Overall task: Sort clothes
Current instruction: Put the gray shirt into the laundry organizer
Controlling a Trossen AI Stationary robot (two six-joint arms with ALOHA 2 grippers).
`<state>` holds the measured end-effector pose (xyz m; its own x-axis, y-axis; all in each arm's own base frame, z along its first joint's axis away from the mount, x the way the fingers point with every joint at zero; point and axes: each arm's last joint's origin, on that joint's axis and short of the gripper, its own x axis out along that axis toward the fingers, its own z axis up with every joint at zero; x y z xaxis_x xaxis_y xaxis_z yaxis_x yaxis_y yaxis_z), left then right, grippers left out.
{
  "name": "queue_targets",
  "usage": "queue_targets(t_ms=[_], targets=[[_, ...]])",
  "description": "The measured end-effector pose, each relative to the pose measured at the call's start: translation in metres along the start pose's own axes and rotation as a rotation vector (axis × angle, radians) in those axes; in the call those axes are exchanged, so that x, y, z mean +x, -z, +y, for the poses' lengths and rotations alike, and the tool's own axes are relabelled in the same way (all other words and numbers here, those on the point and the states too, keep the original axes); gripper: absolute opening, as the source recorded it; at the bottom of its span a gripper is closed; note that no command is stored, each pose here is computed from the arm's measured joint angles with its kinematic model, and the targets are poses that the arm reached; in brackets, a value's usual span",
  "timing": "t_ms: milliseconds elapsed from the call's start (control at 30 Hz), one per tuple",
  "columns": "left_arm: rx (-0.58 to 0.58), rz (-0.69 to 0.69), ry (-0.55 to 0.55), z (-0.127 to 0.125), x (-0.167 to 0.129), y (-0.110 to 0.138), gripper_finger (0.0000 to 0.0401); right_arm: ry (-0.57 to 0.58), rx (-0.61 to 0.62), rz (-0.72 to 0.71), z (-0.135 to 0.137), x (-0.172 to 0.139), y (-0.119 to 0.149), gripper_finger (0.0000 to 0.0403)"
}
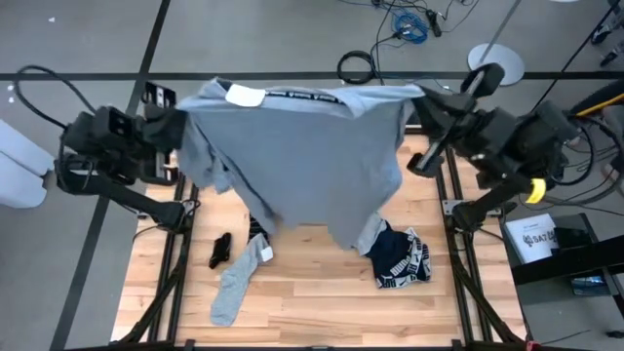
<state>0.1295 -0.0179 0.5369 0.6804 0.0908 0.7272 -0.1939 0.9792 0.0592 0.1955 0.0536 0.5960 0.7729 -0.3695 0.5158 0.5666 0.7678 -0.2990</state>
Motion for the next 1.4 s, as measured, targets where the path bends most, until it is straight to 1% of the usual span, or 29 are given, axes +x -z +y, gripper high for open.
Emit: queue_targets(t_ms=[100, 200, 333, 400, 633, 700, 767, 900, 1067, 1133, 1233, 1400], targets=[[-0.017, -0.055, 0.028, 0.000, 0.015, -0.011, 0.0001, -0.029, 0.067, -0.100, -0.004, 0.003, -0.002, 0.0000], [-0.082, -0.087, 0.097, -0.005, 0.030, -0.015, 0.0001, -0.066, 0.135, -0.128, -0.005, 0.004, -0.001, 0.0000], [-0.106, -0.075, 0.241, -0.015, 0.045, -0.011, 0.0001, -0.117, 0.178, -0.100, 0.001, 0.002, 0.000, 0.0000], [-0.114, -0.057, 0.294, -0.020, 0.048, -0.008, 0.0001, -0.153, 0.200, -0.088, 0.006, -0.001, -0.002, 0.0000], [-0.163, -0.030, 0.358, -0.037, 0.050, 0.000, 0.0001, -0.295, 0.242, -0.070, 0.026, -0.020, -0.014, 0.0000], [-0.181, -0.003, 0.388, -0.044, 0.049, 0.002, 0.0001, -0.331, 0.249, -0.030, 0.033, -0.028, -0.017, 0.0000], [-0.198, 0.051, 0.432, -0.052, 0.046, 0.005, 0.0001, -0.367, 0.247, 0.040, 0.041, -0.037, -0.018, 0.0000], [-0.223, 0.176, 0.527, -0.070, 0.040, 0.015, 0.0001, -0.458, 0.236, 0.232, 0.059, -0.060, -0.014, 0.0000], [-0.249, 0.293, 0.638, -0.099, 0.035, 0.031, 0.0001, -0.561, 0.289, 0.408, 0.086, -0.088, -0.009, 0.0000], [-0.259, 0.334, 0.682, -0.114, 0.033, 0.040, 0.0001, -0.590, 0.295, 0.448, 0.105, -0.098, -0.009, 0.0000], [-0.272, 0.396, 0.754, -0.139, 0.029, 0.054, 0.0001, -0.651, 0.281, 0.472, 0.137, -0.114, -0.011, 0.0000], [-0.307, 0.505, 0.859, -0.188, 0.015, 0.074, 0.0001, -0.765, 0.241, 0.481, 0.187, -0.154, -0.019, 0.0000]])
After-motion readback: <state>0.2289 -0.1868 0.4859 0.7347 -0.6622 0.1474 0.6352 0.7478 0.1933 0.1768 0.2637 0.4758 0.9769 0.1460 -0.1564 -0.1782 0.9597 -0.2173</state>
